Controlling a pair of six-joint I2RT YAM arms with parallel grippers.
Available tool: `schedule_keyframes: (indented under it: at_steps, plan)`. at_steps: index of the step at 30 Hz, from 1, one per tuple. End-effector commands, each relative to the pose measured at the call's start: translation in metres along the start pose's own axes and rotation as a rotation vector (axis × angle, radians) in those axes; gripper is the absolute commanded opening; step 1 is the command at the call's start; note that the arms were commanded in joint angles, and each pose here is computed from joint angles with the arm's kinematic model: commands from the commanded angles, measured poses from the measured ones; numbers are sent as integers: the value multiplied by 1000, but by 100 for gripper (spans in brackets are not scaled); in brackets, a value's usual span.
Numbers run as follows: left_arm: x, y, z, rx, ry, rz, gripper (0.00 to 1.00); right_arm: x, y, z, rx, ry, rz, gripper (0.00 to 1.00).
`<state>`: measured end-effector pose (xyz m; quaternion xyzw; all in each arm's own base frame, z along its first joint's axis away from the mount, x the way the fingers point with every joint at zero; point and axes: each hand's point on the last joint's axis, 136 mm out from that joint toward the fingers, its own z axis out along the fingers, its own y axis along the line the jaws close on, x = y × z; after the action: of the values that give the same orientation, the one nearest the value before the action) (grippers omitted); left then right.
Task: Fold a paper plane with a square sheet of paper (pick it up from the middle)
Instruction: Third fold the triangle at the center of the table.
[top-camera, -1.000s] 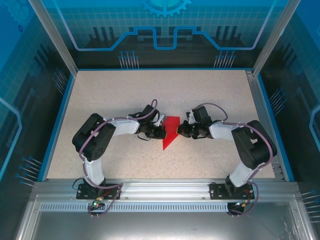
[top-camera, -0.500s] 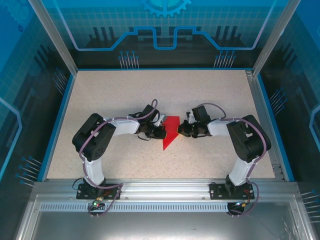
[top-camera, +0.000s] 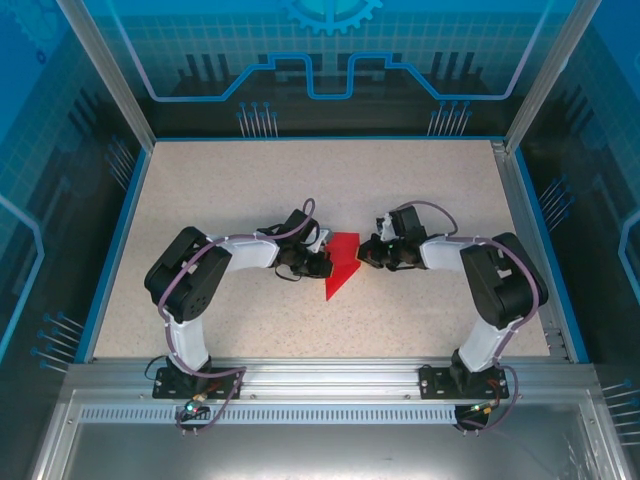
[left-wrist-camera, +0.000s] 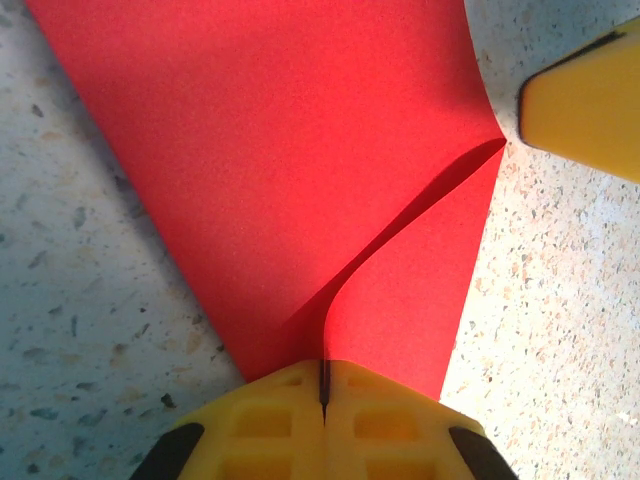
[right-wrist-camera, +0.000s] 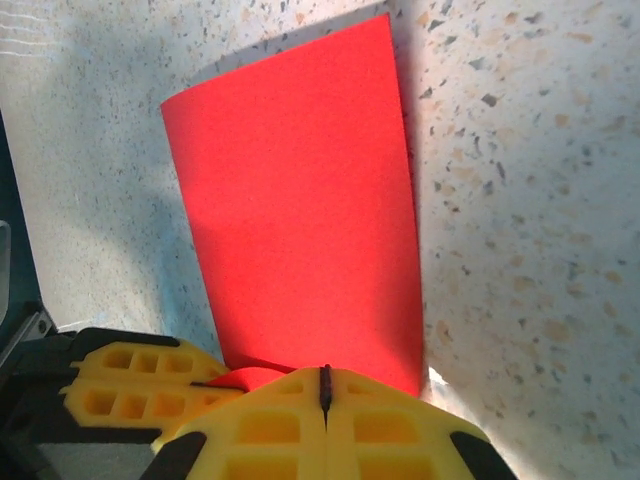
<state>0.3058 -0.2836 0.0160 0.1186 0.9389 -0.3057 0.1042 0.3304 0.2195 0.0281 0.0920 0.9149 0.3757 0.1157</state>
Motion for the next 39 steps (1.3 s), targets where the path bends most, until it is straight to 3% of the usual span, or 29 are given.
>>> schedule_keyframes:
  at_steps: [1,7,14,20,30,33,39]
  plan:
    - [18,15,6,-39,79,-30,0,7,-16,11,16,52,53,0]
    - [19,15,5,-42,79,-28,0,21,-47,15,121,59,88,0]
    - [19,15,5,-46,81,-26,0,3,-3,-8,26,7,2,1]
    - [17,14,5,-41,75,-30,0,13,29,-6,-64,41,-51,2]
    - [16,13,3,-43,73,-29,0,29,-17,23,44,89,13,0]
    - [14,10,-2,-40,62,-27,6,35,-33,22,107,95,31,0]
    - [-3,-3,-31,-65,-22,-41,37,37,-29,18,103,89,37,0]
